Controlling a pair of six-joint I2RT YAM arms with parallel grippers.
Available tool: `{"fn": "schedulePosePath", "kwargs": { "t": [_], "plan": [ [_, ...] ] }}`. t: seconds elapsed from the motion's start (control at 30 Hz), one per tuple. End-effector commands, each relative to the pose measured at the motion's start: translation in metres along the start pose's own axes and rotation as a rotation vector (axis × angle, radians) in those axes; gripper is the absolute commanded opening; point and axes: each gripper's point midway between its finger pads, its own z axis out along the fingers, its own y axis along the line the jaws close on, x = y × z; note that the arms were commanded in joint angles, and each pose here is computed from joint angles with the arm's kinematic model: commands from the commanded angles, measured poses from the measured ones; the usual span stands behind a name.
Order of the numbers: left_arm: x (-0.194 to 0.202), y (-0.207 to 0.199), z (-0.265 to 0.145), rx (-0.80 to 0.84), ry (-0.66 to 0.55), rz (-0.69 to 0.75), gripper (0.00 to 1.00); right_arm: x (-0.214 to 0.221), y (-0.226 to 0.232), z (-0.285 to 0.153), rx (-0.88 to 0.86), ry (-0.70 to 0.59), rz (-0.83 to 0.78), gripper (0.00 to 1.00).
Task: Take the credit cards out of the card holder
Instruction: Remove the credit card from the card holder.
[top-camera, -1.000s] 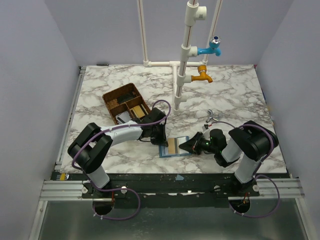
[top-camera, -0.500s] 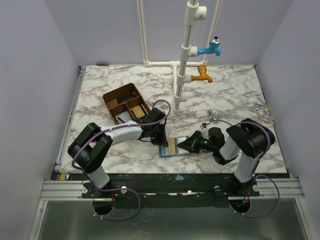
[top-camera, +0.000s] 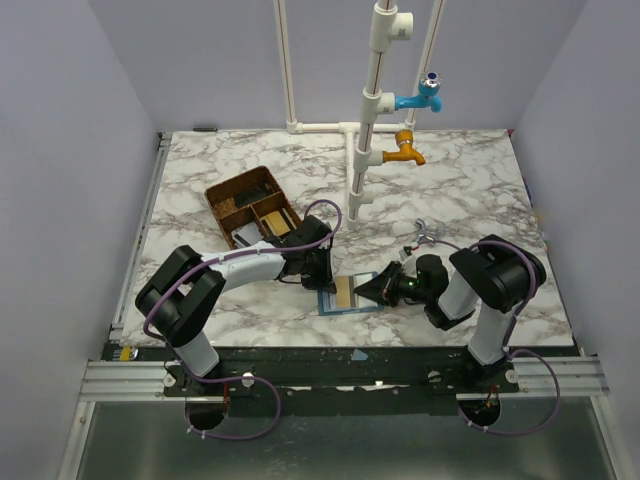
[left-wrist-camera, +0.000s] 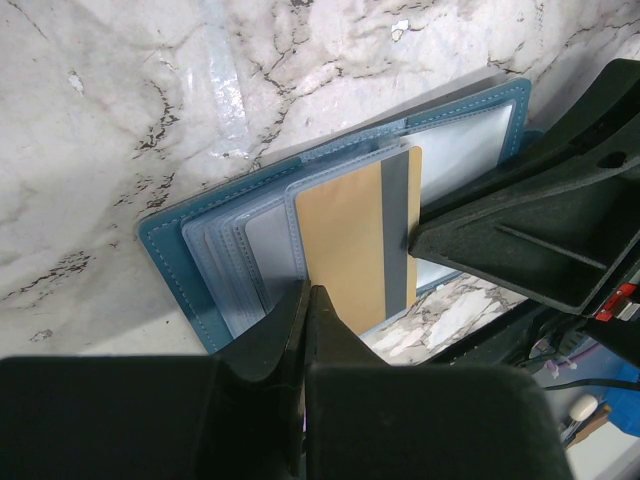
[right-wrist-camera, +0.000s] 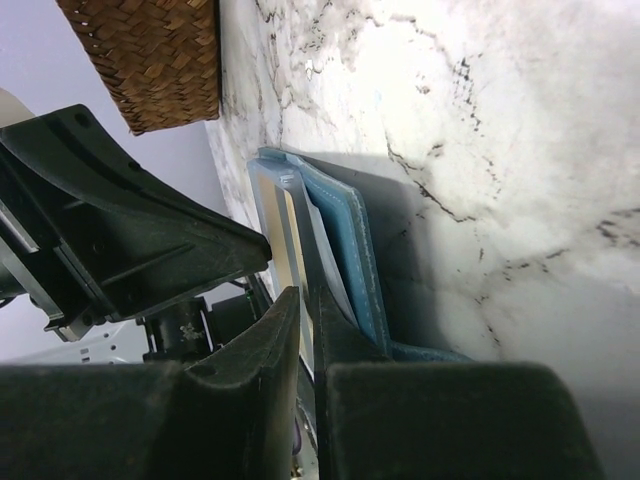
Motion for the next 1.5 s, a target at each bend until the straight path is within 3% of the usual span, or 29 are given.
{"fn": "schedulePosePath", "kwargs": {
  "t": [0.0,0.33,1.47],
  "plan": [
    [0.034,0.082,0.013,-0.286,0.087,-0.012,0.0,0.0,-0.003,0.002,0.0,0.011,0.0,0.12],
    [0.037,0.087,0.014,-0.301,0.099,-0.022,0.0,0.0,-0.007,-0.001,0.016,-0.01,0.001,0.06],
    [0.034,0.099,0.01,-0.309,0.091,-0.042,0.0,-0.02,-0.028,-0.031,0.156,-0.128,-0.06,0.01]
  ]
}}
